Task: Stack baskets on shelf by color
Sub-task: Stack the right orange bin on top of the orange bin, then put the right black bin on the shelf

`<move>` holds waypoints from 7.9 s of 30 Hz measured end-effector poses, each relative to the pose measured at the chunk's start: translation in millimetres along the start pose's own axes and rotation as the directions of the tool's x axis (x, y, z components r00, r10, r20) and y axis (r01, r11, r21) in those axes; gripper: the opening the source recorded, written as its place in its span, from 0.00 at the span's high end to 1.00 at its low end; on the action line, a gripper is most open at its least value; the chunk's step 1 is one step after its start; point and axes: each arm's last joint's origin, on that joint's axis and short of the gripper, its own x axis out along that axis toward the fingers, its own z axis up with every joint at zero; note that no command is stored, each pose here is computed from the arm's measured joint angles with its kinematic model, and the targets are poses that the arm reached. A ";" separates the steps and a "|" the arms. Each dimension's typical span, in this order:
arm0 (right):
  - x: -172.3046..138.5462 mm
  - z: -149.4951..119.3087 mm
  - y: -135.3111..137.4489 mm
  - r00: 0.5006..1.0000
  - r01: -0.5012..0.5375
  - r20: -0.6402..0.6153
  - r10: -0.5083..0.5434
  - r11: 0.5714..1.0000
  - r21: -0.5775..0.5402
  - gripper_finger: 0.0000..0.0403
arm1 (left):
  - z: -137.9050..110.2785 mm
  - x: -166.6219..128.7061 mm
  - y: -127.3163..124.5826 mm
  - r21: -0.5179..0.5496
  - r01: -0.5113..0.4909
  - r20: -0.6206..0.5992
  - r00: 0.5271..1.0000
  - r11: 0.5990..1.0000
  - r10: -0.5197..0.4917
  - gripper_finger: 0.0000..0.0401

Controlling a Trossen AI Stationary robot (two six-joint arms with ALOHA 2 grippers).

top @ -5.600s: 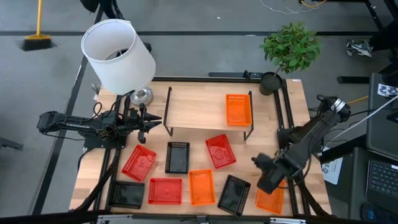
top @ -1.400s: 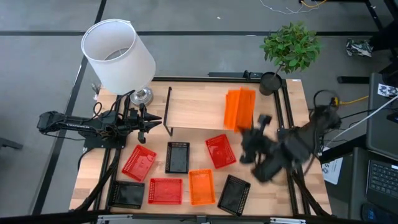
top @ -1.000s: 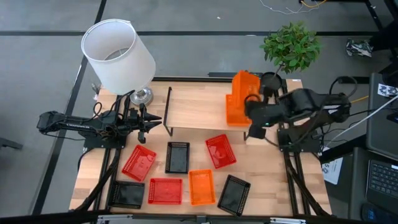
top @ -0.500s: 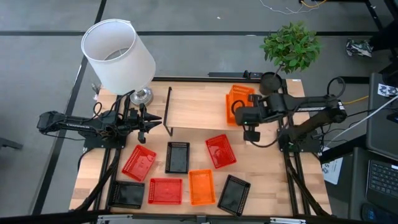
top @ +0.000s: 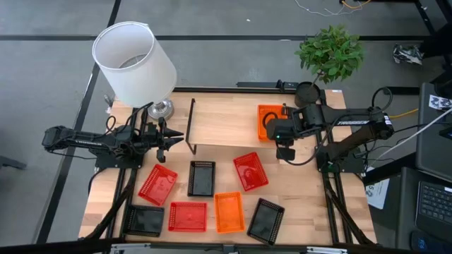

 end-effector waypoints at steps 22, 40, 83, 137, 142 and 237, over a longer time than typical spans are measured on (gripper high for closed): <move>-30.9 3.6 76.9 0.947 -0.303 0.093 0.308 0.951 -0.060 0.69 | 0.0 0.0 0.0 0.000 -0.001 0.000 1.000 1.000 0.001 0.79; 70.1 -50.9 158.3 0.983 -0.185 0.023 0.183 0.971 0.150 0.69 | 0.1 0.0 0.0 -0.001 -0.001 0.001 1.000 1.000 0.001 0.79; 153.5 -79.5 187.8 0.954 -0.207 -0.153 0.259 0.934 0.290 0.78 | 0.0 0.0 0.0 -0.001 0.000 0.001 1.000 1.000 0.000 0.79; 92.5 -89.4 186.8 0.890 -0.376 -0.080 0.448 0.823 0.425 0.59 | -0.1 0.0 0.1 -0.001 -0.001 0.000 1.000 1.000 0.001 0.79; 87.6 -82.2 196.0 0.827 -0.497 -0.027 0.562 0.752 0.433 0.56 | -0.1 0.0 0.0 -0.001 0.000 0.000 1.000 1.000 0.000 0.79; -27.7 -9.8 223.7 0.846 -0.087 0.526 0.080 0.996 -0.011 1.00 | 0.0 0.0 0.0 -0.001 0.000 0.000 1.000 1.000 0.000 0.79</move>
